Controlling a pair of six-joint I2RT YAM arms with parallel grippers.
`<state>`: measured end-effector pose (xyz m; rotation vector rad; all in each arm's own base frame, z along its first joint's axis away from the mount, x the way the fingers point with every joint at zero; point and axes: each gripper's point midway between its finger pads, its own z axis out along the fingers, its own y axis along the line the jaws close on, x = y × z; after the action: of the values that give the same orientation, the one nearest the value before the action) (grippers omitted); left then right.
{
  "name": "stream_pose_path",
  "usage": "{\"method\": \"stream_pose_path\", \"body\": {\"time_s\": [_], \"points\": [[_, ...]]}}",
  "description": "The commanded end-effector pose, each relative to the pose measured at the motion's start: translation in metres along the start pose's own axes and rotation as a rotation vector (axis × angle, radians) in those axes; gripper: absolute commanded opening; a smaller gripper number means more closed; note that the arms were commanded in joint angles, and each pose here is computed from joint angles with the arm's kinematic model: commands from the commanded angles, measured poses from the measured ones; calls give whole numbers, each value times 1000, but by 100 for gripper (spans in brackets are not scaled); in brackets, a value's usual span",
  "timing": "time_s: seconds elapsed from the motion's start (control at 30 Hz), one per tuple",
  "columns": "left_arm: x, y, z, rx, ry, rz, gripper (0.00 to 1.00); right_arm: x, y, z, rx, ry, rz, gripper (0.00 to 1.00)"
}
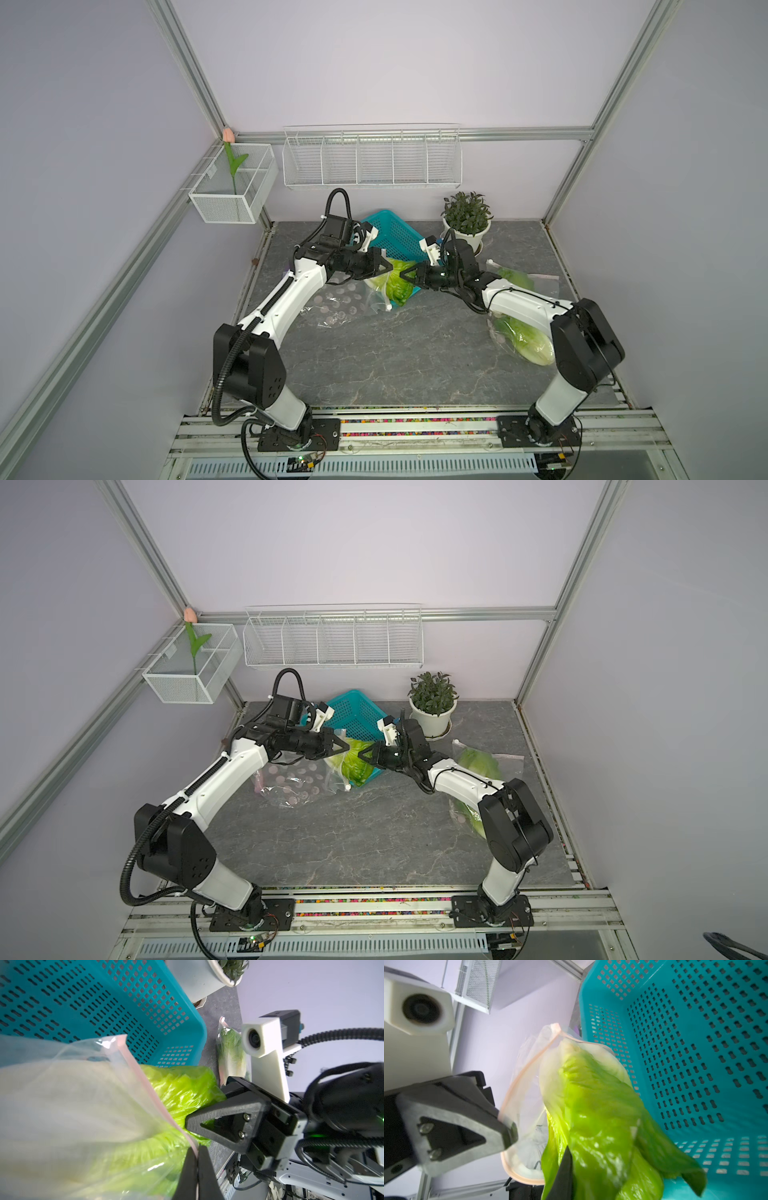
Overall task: Put the chinese cabbages into a zipper bag and zip it
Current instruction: Place the Chinese cabbage in the zipper food storage bag.
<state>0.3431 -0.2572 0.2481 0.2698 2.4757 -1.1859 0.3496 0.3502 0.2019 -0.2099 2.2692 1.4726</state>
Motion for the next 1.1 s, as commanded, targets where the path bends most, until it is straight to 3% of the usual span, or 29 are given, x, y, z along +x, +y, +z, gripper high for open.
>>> {"method": "stream_pose_path", "body": {"time_s": [0.0, 0.17, 0.3, 0.53, 0.83, 0.97, 1.07], "points": [[-8, -20, -15, 32, -31, 10, 0, 10, 53, -14, -165, 97, -163, 7], [-6, -33, -7, 44, -9, 38, 0, 18, 82, 2, -221, 186, -207, 7], [-9, -39, -9, 59, -20, 46, 0, 32, 79, 16, -135, 280, -267, 7], [-18, -18, -45, 27, -107, 15, 0, 11, 87, -26, -260, 139, -243, 7], [-9, -76, -23, 185, -74, 63, 0, 9, 126, 25, -366, 139, -141, 7], [-10, -77, -27, 199, -89, 55, 0, 6, 107, 35, -223, 151, -110, 8], [-16, -73, -30, 212, -111, 28, 0, -10, 112, 22, -217, 105, -99, 10]]}}
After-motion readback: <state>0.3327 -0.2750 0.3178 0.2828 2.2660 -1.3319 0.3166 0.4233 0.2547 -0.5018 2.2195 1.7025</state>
